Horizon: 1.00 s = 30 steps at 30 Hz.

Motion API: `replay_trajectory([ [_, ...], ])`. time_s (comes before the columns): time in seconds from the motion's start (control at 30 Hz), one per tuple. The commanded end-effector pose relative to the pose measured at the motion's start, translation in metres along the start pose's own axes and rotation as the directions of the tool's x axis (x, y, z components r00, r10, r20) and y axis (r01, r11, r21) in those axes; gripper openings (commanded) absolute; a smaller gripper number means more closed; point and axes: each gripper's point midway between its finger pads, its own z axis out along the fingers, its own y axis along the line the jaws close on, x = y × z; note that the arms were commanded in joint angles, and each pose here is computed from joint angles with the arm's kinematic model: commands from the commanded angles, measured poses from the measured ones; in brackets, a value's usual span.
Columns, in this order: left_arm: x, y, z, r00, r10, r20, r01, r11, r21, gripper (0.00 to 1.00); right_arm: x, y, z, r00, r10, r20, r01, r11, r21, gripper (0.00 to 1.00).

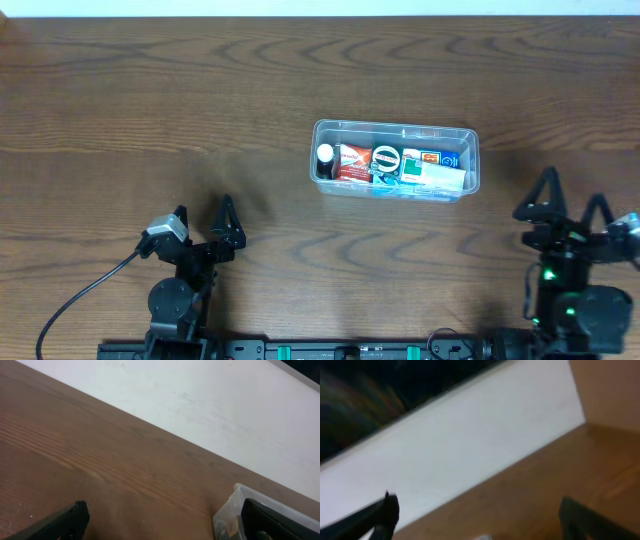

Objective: Pack container

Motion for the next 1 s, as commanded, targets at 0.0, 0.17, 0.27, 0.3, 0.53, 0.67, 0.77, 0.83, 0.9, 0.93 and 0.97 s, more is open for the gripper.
replay_trajectory([
  [0.0,0.014,0.012,0.001,0.999,0.007,-0.034,-0.008,0.999,-0.045,0.98,0.026,-0.002,0.002,1.000,0.016,0.012,-0.015,0.997,-0.072,0.99],
  [0.17,0.014,0.012,0.001,0.999,0.007,-0.034,-0.008,0.999,-0.045,0.98,0.047,-0.012,0.001,0.997,0.018,0.080,-0.008,0.993,-0.116,0.99],
  [0.27,0.014,0.012,0.001,0.999,0.007,-0.034,-0.008,0.999,-0.045,0.98,0.061,-0.020,0.001,0.997,0.017,0.074,-0.008,0.993,-0.116,0.99],
  [0.3,0.014,0.012,0.001,0.999,0.007,-0.034,-0.008,0.999,-0.045,0.98,0.066,-0.022,0.001,0.998,0.008,0.069,0.000,0.993,-0.114,0.99],
  [0.53,0.014,0.012,0.001,0.999,0.007,-0.034,-0.008,0.999,-0.045,0.98,0.092,-0.023,0.003,0.978,-0.208,0.014,0.208,0.970,-0.129,0.99],
  [0.67,0.014,0.012,0.001,0.999,0.007,-0.034,-0.008,0.999,-0.045,0.98,0.118,-0.015,-0.001,0.904,-0.426,-0.042,0.406,0.885,-0.229,0.99],
  [0.77,0.014,0.012,0.001,0.999,0.007,-0.034,-0.008,0.999,-0.045,0.98,0.138,-0.024,-0.003,0.875,-0.469,-0.117,0.434,0.868,-0.240,0.99],
  [0.83,0.014,0.012,0.001,0.999,0.007,-0.034,-0.008,0.999,-0.045,0.98,0.143,-0.025,-0.004,0.870,-0.473,-0.138,0.433,0.867,-0.246,0.99],
  [0.9,0.014,0.012,0.001,0.999,0.007,-0.034,-0.008,0.999,-0.045,0.98,0.142,-0.026,-0.003,0.870,-0.473,-0.136,0.434,0.868,-0.243,0.99],
  [0.93,0.014,0.012,0.001,0.999,0.007,-0.035,-0.008,0.999,-0.045,0.98,0.142,-0.026,-0.003,0.871,-0.473,-0.136,0.434,0.868,-0.242,0.99],
  [0.97,0.014,0.012,0.001,0.999,0.007,-0.034,-0.008,0.999,-0.045,0.98,0.142,-0.026,-0.003,0.871,-0.473,-0.136,0.434,0.868,-0.241,0.99],
])
